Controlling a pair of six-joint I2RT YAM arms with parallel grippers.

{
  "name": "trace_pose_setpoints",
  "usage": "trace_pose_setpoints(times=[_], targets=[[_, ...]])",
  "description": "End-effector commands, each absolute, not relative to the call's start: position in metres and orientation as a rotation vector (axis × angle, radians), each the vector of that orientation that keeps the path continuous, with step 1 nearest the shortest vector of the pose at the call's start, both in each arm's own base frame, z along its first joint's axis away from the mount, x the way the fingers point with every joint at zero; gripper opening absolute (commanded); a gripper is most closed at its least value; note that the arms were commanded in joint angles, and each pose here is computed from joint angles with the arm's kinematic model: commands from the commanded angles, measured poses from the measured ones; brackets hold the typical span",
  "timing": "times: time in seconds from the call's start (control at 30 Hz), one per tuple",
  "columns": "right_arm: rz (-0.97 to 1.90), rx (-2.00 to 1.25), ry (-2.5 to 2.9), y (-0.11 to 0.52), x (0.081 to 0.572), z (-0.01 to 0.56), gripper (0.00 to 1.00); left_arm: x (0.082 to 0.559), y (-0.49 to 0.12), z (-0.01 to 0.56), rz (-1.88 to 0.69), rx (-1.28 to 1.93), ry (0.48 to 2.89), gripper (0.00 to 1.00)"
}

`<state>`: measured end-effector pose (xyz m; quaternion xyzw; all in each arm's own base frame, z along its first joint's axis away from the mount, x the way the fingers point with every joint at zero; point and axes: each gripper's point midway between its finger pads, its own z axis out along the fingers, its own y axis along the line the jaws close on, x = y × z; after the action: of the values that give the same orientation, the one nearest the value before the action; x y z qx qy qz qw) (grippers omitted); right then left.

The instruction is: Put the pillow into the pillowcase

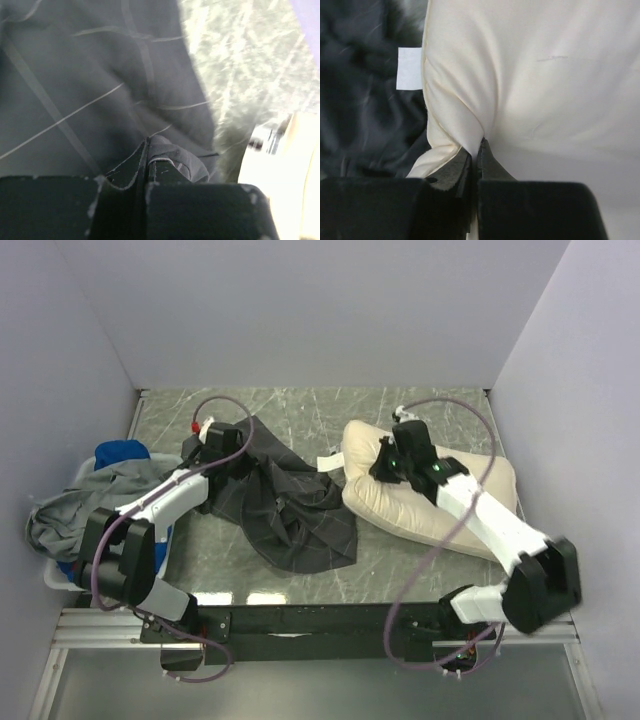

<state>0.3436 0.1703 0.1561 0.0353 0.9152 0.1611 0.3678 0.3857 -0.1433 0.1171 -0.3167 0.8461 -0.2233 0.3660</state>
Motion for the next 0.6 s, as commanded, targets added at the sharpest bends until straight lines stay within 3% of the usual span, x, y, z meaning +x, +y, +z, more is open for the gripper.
trace_pose_setpoints(times=[0.0,0.3,0.57], targets=[[0.710,-0.014,2.208,0.200,0.292,0.205,0.00,0.415,-0.164,0.161,-0.671,-0.681,2.109,0.06],[0.980,-0.189,2.052,0.201,0.188,0.237,0.00,0.440,-0.181,0.185,-0.658,-0.614,2.116,0.09],[1.165,-0.331,1.983,0.227,0.140,0.264,0.00,0.443,-0.204,0.182,-0.632,-0.561,2.148,0.10]])
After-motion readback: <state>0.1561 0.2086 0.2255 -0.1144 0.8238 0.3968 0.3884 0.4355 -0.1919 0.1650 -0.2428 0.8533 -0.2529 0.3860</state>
